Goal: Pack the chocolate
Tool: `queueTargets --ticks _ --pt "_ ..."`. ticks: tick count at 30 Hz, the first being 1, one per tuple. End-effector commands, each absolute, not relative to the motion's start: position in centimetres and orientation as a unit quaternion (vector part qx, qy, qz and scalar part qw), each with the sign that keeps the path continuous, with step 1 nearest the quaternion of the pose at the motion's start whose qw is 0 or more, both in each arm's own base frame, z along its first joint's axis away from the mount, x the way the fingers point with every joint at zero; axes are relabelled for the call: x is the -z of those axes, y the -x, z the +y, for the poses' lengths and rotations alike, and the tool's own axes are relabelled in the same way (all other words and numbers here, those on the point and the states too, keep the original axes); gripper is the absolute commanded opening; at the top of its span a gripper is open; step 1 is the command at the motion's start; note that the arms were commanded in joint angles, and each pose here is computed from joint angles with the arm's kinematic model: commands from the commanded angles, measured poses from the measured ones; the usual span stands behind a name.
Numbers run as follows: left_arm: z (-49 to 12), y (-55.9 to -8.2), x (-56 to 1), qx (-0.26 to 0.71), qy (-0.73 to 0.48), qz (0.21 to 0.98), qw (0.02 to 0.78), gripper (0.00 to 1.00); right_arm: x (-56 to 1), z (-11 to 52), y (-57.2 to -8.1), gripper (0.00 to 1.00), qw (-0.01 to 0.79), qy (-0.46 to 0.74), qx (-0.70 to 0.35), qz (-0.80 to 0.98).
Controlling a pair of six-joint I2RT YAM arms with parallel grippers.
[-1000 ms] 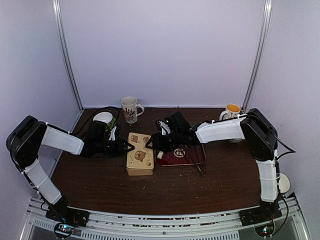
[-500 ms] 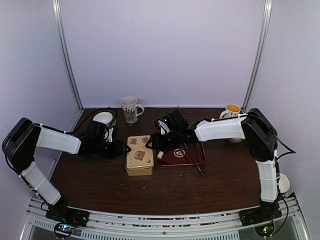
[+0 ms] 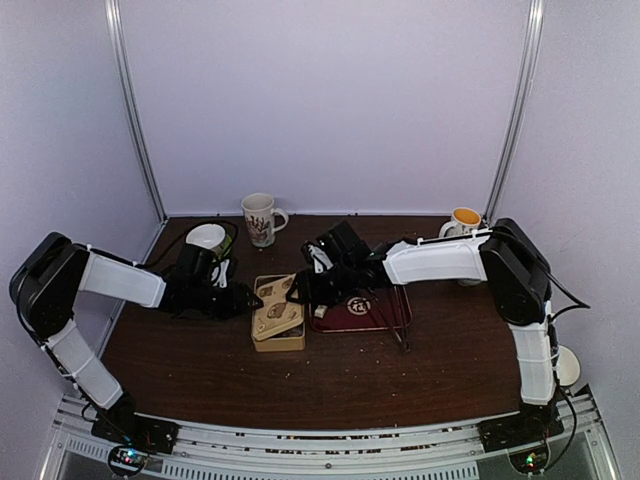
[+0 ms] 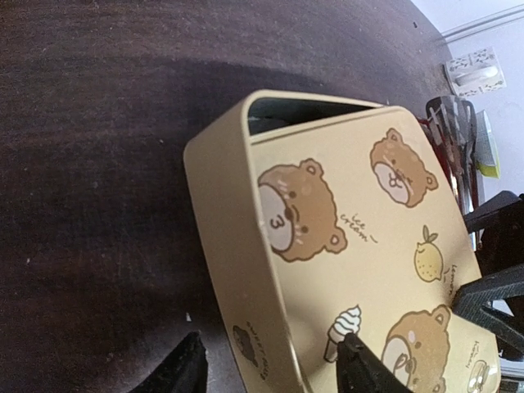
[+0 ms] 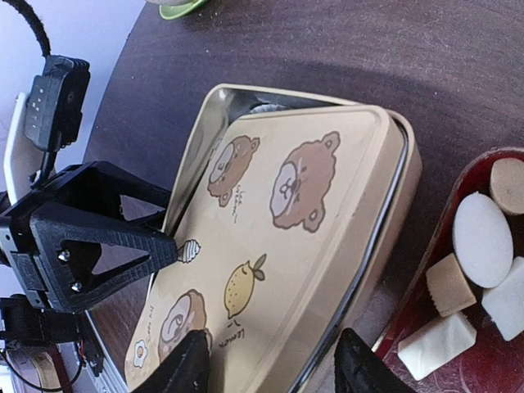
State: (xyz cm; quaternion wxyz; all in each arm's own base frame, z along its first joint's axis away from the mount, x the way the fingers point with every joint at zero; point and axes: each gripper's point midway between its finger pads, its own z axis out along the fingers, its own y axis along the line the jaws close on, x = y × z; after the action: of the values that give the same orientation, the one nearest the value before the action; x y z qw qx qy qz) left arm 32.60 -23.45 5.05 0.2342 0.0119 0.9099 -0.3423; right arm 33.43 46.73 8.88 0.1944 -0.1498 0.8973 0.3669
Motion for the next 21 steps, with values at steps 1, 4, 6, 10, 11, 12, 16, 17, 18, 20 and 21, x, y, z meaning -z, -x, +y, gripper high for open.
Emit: queueTargets --ticks 1,4,6,10,11,12,16,17,18,20,21 --pt "-23.9 -33.0 -7.0 0.356 -0.028 0.9 0.25 0.57 -8.0 46.3 -33.4 0.53 0.197 0.145 -0.348 0.905" --pt "-23.9 -32.9 -7.8 0.357 -0.035 0.898 0.256 0.58 -8.1 45.9 -33.2 0.54 0.202 0.145 -0.347 0.904" --pt "-23.9 -32.9 -8.2 0.358 -0.038 0.897 0.258 0.58 -7.9 45.6 -33.1 0.54 0.203 0.147 -0.342 0.906" --pt "-24.1 -32.9 -8.6 0.364 -0.041 0.894 0.258 0.58 -7.7 44.8 -32.5 0.56 0.203 0.149 -0.337 0.907" --pt "-24.2 -32.9 -8.6 0.365 -0.042 0.894 0.257 0.59 -7.7 44.6 -32.4 0.56 0.204 0.149 -0.338 0.907" --pt "-24.2 -32.9 -8.6 0.367 -0.042 0.893 0.257 0.59 -7.8 44.5 -32.3 0.57 0.206 0.149 -0.34 0.905" --pt "-24.4 -32.8 -8.4 0.372 -0.044 0.892 0.252 0.59 -7.6 44.2 -31.9 0.56 0.202 0.151 -0.338 0.907" --pt "-24.5 -32.8 -8.4 0.376 -0.045 0.891 0.251 0.59 -7.6 44.1 -31.8 0.56 0.2 0.152 -0.34 0.906" --pt "-24.6 -32.7 -8.4 0.378 -0.045 0.89 0.25 0.59 -7.6 44.1 -31.6 0.56 0.199 0.152 -0.342 0.906" --pt "-24.7 -32.7 -8.4 0.381 -0.046 0.889 0.249 0.59 -7.5 44.2 -31.4 0.55 0.198 0.152 -0.347 0.904" --pt "-24.7 -32.7 -8.5 0.382 -0.047 0.889 0.248 0.59 -7.5 44.2 -31.4 0.54 0.197 0.151 -0.347 0.904"
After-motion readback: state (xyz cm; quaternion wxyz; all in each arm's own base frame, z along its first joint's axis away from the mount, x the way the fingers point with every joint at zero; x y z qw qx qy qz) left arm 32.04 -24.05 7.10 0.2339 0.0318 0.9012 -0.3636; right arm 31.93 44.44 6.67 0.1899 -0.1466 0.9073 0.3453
